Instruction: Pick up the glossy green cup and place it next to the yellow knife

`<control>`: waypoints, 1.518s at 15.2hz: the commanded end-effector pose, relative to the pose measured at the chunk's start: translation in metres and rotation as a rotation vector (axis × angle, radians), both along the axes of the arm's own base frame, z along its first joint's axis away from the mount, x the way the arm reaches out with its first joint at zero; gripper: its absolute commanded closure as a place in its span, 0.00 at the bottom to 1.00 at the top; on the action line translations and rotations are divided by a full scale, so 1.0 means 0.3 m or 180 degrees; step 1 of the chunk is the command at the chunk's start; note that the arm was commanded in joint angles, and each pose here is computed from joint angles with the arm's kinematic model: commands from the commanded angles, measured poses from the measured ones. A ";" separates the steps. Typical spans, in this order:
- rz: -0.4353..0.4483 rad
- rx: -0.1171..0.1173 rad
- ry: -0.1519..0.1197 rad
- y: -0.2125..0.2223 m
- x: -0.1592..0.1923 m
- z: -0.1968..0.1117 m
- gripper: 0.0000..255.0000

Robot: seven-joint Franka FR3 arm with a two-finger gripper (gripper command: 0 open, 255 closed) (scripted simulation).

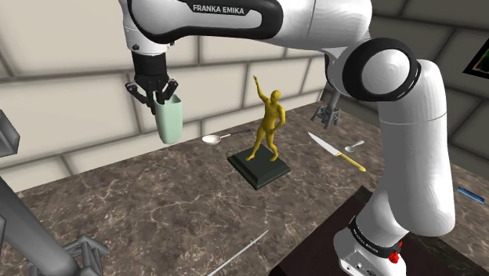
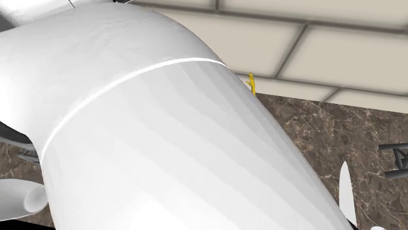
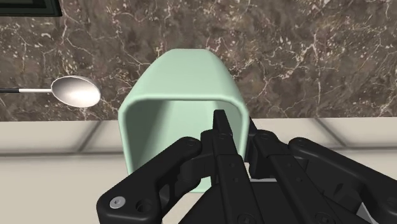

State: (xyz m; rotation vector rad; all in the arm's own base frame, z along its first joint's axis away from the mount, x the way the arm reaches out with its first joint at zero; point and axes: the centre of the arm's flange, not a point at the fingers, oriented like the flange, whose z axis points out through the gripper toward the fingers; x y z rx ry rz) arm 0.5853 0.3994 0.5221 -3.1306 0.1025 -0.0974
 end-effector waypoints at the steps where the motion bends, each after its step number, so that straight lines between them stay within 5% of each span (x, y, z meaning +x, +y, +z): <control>1: 0.0000 0.0000 0.0000 0.005 -0.001 0.037 1.00; 13: 0.0000 0.0000 0.0000 0.005 -0.001 0.242 1.00; 23: 0.0000 0.0000 0.0000 -0.352 -0.259 0.244 1.00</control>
